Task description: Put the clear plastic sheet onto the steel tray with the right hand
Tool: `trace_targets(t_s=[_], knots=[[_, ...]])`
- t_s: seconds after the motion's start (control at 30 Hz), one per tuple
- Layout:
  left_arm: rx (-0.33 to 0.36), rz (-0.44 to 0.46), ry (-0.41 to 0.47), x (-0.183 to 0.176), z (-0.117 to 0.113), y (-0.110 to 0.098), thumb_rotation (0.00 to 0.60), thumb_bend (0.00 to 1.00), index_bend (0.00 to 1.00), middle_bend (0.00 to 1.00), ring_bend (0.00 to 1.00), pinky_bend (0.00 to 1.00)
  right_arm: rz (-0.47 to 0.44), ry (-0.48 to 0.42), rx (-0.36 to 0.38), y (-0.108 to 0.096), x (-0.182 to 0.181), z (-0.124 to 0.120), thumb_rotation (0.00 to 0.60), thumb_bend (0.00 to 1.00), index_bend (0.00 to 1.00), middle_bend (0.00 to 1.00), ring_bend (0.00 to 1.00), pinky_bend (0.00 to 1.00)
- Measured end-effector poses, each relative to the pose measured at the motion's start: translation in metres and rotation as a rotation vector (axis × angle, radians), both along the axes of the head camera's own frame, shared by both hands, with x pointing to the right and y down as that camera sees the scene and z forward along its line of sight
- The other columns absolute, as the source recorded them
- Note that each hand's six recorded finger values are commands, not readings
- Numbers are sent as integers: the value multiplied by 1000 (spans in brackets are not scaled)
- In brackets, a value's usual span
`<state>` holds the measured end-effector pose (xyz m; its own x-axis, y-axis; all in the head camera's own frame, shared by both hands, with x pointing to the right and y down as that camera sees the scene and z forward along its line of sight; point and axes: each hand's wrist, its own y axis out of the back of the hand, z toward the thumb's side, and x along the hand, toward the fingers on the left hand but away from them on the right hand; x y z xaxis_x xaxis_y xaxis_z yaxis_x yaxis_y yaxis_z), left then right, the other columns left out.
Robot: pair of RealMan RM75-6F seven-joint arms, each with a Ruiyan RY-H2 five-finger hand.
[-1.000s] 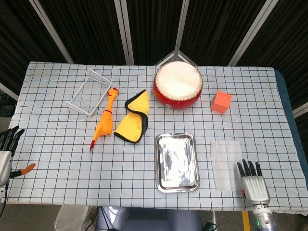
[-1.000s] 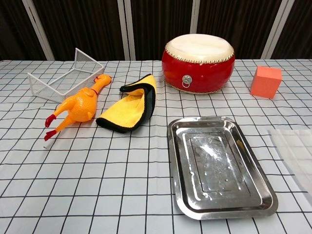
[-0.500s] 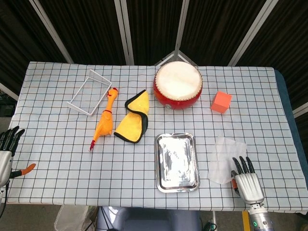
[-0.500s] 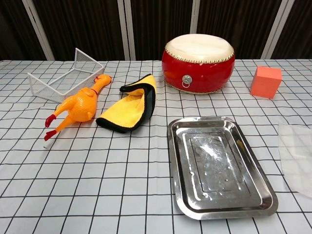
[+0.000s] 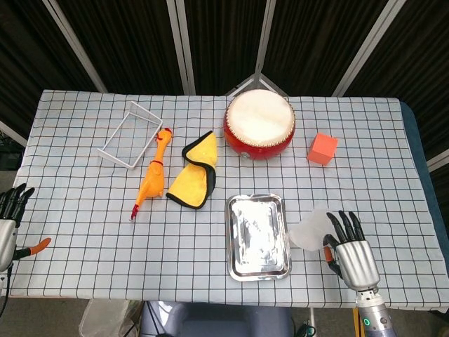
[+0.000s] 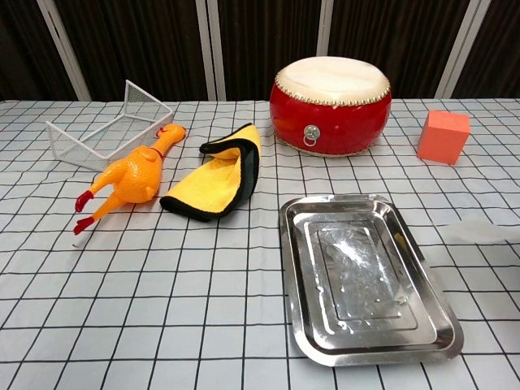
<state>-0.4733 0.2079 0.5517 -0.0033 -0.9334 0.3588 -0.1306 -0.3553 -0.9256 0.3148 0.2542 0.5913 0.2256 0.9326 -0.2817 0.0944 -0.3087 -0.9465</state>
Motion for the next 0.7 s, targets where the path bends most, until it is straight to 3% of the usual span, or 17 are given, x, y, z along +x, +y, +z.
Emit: trace_targets(t_s=[0.17,0.3,0.7], knots=[[5,3,-3,0,-1,0,600,0,0,0,0,0,-74,-116,68,-12,-34,-27,600,581,638,163,0,0],[4,1,-1,-1,-1,0,600,0,0,0,0,0,-125,-182,57,-2,-54,-33,600,581,648,171,0,0],[-2,8,1,0,0,0,600,0,0,0,0,0,-265,-231,-72,45,-52,-1,600,580,666,182,0,0]])
